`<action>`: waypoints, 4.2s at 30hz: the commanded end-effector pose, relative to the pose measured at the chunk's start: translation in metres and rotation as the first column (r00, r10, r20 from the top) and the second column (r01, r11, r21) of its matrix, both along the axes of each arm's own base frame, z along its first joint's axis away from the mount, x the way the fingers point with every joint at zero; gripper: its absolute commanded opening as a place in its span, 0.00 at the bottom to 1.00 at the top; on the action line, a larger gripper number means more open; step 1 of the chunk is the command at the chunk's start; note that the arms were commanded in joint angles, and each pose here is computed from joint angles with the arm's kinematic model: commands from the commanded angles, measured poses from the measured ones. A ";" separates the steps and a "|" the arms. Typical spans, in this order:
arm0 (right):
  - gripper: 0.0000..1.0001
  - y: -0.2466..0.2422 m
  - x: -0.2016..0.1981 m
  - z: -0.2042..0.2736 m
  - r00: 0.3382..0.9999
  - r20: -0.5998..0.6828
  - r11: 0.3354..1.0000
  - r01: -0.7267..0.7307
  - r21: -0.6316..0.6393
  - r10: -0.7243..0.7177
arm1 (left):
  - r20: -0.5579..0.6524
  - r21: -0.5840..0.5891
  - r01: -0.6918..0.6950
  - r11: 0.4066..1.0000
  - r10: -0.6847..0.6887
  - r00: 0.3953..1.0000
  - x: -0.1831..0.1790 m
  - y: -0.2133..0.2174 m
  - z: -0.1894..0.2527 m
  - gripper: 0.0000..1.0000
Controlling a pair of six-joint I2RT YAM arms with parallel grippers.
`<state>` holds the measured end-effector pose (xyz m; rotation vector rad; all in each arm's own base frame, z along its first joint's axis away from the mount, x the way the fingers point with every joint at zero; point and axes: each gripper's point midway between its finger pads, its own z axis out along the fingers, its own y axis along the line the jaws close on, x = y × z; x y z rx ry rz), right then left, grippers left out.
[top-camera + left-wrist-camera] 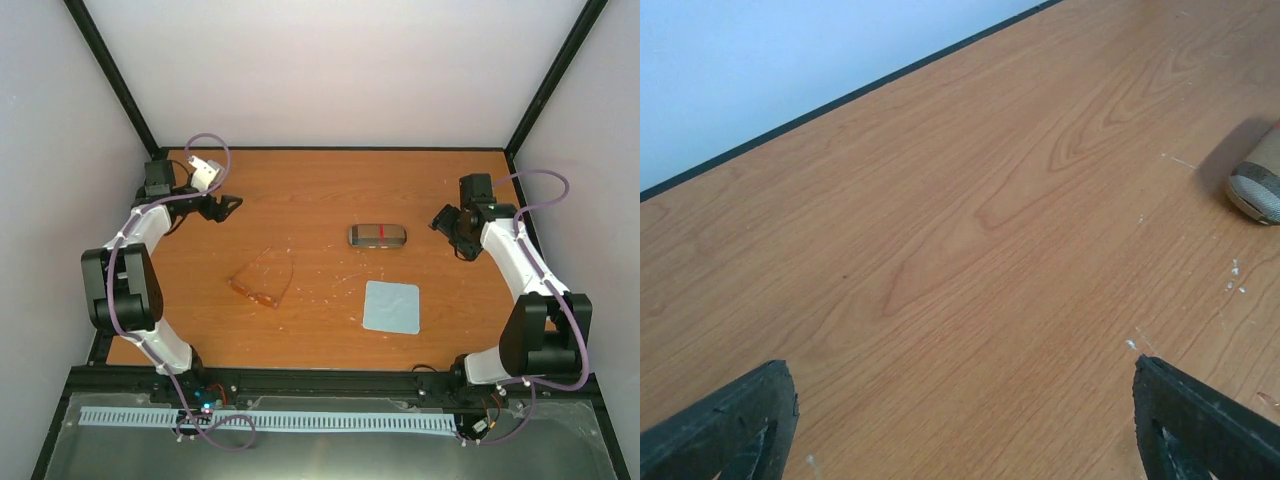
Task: Organize the sunglasses
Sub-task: Adjust the sunglasses case at the center of the board.
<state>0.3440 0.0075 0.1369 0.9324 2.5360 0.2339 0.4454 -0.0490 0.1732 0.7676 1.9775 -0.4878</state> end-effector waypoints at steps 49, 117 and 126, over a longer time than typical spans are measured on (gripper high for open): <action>0.89 0.187 0.061 -0.099 0.862 -0.496 0.917 0.111 0.384 0.104 | -0.038 0.143 0.007 0.990 -0.002 0.999 0.004 0.010 -0.052 0.91; 0.03 0.130 0.086 -0.112 0.801 -0.352 0.857 -0.351 0.377 0.483 | -0.100 0.093 -0.027 0.995 0.036 0.994 0.008 0.010 -0.066 0.82; 0.11 0.122 0.059 -0.087 0.790 -0.377 0.867 -0.372 0.331 0.483 | -0.089 0.080 -0.023 0.997 0.030 0.996 0.006 0.008 -0.064 0.82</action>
